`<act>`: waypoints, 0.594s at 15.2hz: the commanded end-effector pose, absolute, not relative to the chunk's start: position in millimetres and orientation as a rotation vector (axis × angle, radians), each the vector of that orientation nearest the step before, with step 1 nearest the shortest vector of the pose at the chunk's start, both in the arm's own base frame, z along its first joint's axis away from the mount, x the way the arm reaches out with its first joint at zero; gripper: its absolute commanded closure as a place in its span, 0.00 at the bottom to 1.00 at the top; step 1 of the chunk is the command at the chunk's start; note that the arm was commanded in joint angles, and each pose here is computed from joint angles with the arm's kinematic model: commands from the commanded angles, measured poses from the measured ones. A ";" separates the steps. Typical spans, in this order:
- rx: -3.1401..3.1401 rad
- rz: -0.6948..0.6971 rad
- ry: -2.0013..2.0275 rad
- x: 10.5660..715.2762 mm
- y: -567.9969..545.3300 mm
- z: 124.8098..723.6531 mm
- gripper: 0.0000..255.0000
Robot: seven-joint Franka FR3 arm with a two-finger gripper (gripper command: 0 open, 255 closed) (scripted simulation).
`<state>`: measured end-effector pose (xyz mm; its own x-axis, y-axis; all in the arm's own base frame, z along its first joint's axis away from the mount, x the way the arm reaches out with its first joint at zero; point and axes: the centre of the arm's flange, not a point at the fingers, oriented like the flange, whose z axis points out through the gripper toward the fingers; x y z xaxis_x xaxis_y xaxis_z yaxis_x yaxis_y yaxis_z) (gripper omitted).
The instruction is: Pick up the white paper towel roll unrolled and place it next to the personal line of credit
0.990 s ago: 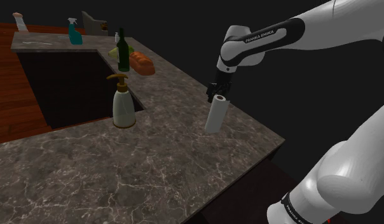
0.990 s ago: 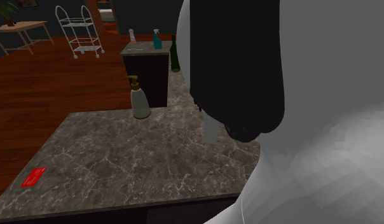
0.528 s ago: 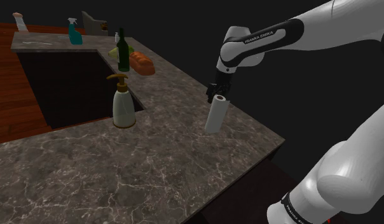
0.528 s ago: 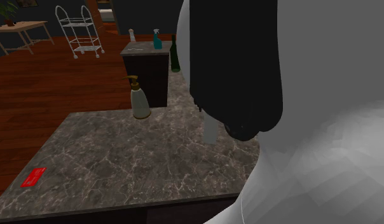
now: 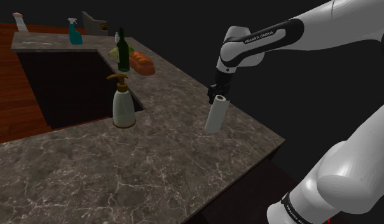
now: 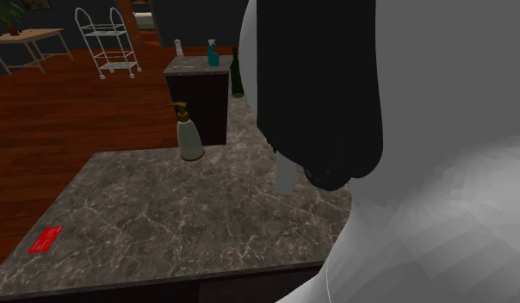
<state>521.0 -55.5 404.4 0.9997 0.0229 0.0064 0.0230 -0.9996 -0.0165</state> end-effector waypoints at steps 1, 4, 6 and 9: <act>-3.125 -0.010 -0.036 521.1 -55.5 404.5 1.00; -3.125 -0.010 -0.036 521.0 -55.5 415.0 1.00; -3.125 -0.010 -0.036 521.1 -55.5 425.6 1.00; -3.125 -0.010 -0.036 521.1 -55.5 441.4 1.00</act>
